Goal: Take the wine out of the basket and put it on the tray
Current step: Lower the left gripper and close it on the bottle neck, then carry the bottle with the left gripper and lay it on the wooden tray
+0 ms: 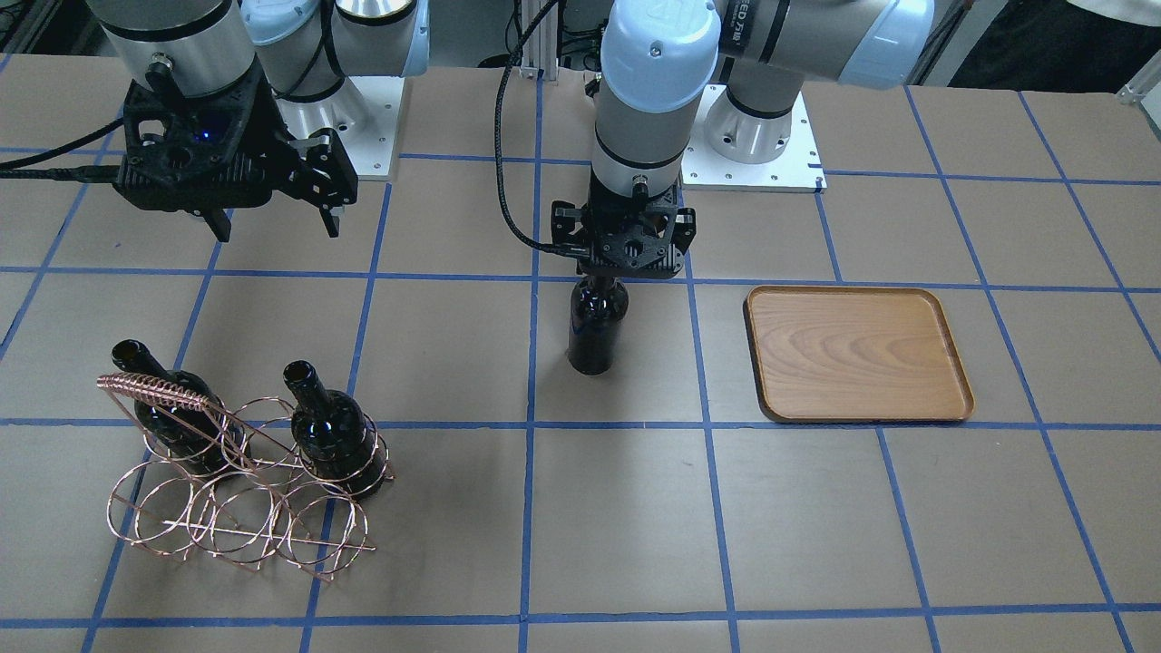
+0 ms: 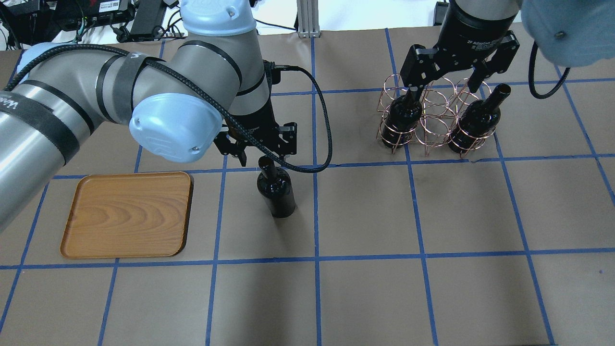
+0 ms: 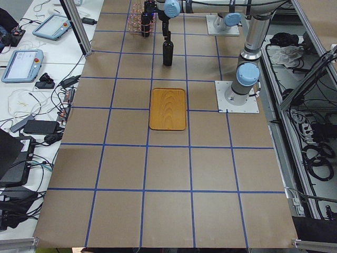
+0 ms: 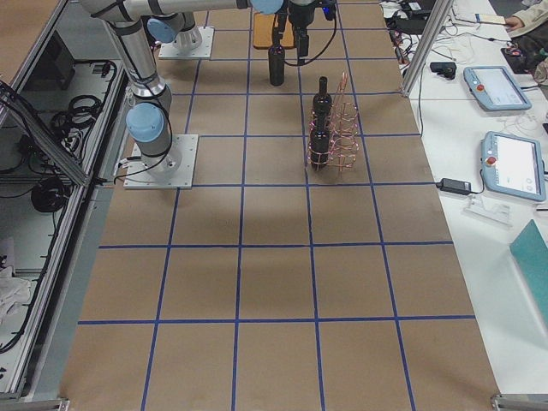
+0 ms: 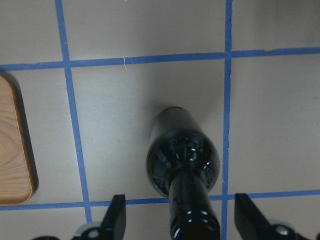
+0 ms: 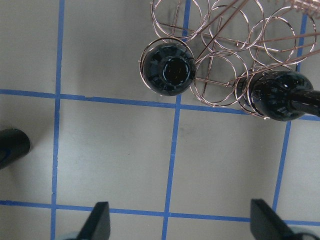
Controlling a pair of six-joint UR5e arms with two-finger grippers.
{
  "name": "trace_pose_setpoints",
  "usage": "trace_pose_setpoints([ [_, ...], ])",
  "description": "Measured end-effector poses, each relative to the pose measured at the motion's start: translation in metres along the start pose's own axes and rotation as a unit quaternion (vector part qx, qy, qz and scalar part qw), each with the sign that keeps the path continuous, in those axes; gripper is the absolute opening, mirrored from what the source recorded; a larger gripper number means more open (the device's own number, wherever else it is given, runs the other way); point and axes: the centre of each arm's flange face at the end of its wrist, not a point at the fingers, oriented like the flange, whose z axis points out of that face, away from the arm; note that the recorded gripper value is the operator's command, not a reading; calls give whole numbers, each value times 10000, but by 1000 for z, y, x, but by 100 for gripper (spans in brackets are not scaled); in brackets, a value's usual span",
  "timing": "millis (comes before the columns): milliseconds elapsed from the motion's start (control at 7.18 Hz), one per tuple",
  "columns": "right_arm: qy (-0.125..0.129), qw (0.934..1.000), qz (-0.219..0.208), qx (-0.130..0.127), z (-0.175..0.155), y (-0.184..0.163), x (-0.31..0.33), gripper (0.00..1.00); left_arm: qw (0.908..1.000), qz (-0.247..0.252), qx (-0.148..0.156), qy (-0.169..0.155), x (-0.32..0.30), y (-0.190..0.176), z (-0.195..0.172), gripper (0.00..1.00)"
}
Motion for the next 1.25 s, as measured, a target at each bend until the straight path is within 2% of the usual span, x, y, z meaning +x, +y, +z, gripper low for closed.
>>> trace_pose_setpoints([
  [139,-2,10000,-1,-9,1,0,0,100,10000,2,-54,-13,0,1,2,38],
  [279,-5,10000,-4,-12,1,0,0,100,10000,6,-80,-19,0,1,2,23],
  [557,-7,10000,-7,-14,1,0,0,100,9999,0,-113,-11,0,1,4,20],
  [836,-10,10000,-8,-14,1,0,0,100,10000,20,-69,-6,0,1,0,12],
  [1115,-6,10000,-8,-17,2,0,0,100,9997,222,93,42,-24,-1,-27,11],
  [1254,-6,10000,-9,-17,2,0,0,100,9995,292,97,56,-52,0,-46,7],
])
